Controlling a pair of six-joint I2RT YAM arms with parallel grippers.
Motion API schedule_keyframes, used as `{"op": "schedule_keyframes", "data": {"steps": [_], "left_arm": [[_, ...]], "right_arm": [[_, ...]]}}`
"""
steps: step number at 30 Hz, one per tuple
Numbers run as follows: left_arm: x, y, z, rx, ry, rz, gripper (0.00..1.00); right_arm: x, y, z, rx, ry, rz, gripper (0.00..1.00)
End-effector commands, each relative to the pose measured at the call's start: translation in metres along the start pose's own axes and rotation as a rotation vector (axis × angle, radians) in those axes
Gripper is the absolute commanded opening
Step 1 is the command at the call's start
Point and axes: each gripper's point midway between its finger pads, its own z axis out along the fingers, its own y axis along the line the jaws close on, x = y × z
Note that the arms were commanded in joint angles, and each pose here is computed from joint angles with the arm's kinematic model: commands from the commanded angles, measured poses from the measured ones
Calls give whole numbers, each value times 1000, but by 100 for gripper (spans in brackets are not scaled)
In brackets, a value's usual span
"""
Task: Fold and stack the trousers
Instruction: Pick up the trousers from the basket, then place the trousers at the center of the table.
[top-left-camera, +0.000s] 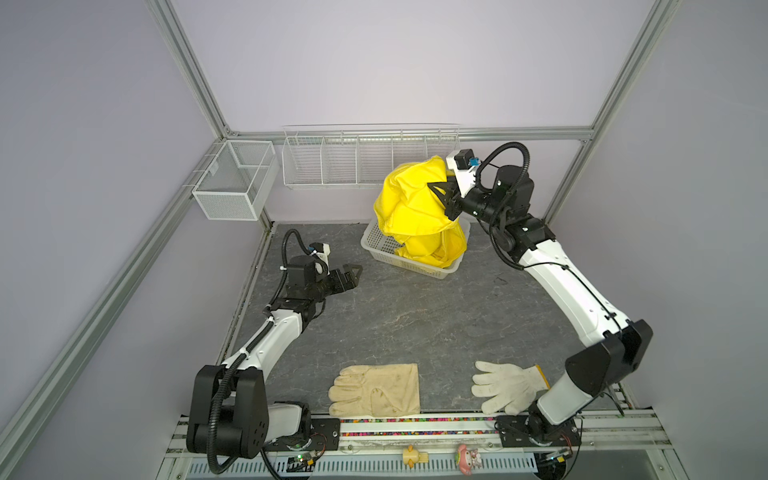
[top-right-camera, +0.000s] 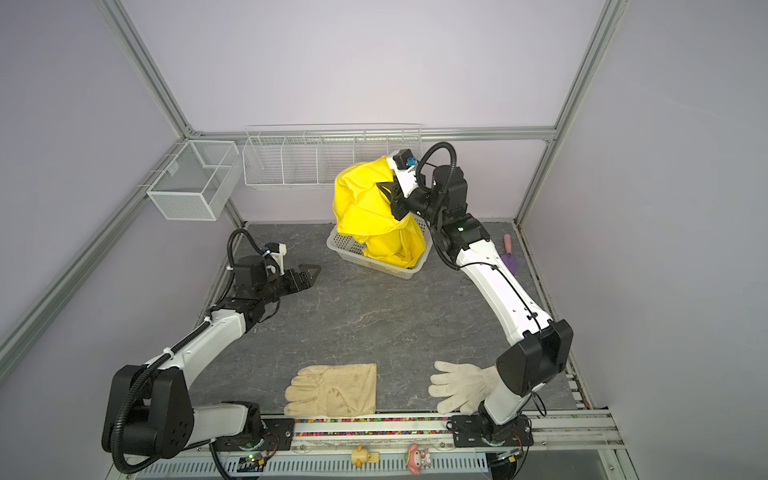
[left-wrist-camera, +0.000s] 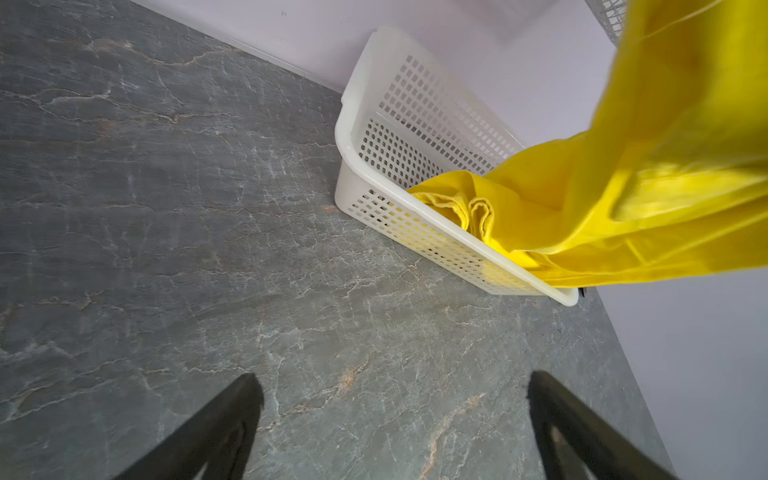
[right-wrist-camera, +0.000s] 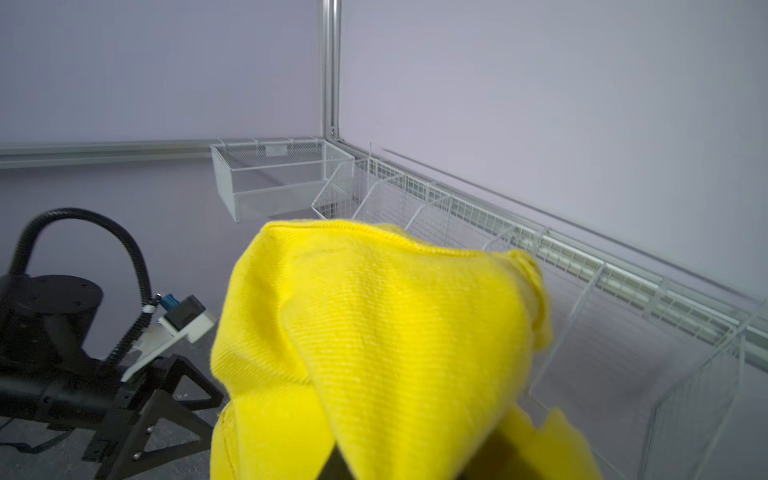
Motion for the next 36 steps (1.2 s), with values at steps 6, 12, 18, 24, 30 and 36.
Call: {"op": "schedule_keyframes", "data": {"steps": [6, 12, 18, 24, 30, 36], "left_arm": [[-36, 19, -15, -180, -95, 17, 99], [-60, 35, -51, -355, -129, 10, 99], [-61, 33, -78, -419, -117, 3, 99], [-51, 34, -88, -439, -91, 3, 99], [-31, 34, -88, -425, -22, -34, 99], [5, 50, -92, -516, 83, -111, 99]], "right_arm": [[-104, 66, -60, -86, -211, -185, 7], [-58, 115, -57, -192, -145, -47, 7], [53, 155, -40, -294, 57, 160, 7], [202, 197, -33, -392, 376, 254, 9], [273, 217, -6, -407, 497, 272, 21], [284, 245, 8, -536, 527, 289, 52]]}}
